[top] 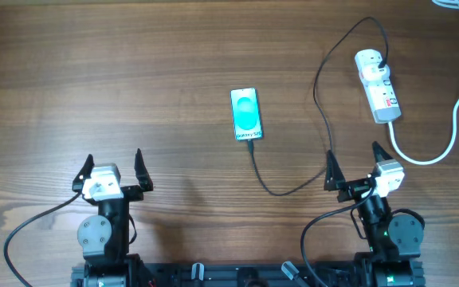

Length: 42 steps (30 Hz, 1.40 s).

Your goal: Plug charger to phone and switch on socket

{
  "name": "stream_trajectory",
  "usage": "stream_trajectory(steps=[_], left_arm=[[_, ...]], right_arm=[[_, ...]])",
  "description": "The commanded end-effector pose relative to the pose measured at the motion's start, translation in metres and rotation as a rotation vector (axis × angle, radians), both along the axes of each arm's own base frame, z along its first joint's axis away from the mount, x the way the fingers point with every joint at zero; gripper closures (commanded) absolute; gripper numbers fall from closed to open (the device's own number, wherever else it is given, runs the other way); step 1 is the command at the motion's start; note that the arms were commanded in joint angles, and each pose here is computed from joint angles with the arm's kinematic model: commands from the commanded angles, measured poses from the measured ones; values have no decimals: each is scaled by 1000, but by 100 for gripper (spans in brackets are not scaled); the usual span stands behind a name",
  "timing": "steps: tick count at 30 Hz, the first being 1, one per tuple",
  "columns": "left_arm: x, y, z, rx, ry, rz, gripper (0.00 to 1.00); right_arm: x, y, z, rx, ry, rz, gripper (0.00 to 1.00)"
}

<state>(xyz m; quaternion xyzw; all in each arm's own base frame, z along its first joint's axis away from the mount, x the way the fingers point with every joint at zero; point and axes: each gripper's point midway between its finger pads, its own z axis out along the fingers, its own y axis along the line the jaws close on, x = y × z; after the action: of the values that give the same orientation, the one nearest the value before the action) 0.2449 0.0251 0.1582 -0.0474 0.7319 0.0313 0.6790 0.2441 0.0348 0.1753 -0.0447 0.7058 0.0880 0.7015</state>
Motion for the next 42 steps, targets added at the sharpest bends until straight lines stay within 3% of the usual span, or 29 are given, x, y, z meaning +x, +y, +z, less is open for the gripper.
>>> stream_trajectory(steps=[1,6,42], left_arm=[[0,2,0,-9,-8,7,0],[0,2,0,-9,-8,7,0],[0,2,0,-9,-8,7,0]], right_arm=[[1,-11,0,-10,-3,-68,0],[1,-12,0,-87,-14,-74,0],[1,-12,1,-86,-18,-71,0]])
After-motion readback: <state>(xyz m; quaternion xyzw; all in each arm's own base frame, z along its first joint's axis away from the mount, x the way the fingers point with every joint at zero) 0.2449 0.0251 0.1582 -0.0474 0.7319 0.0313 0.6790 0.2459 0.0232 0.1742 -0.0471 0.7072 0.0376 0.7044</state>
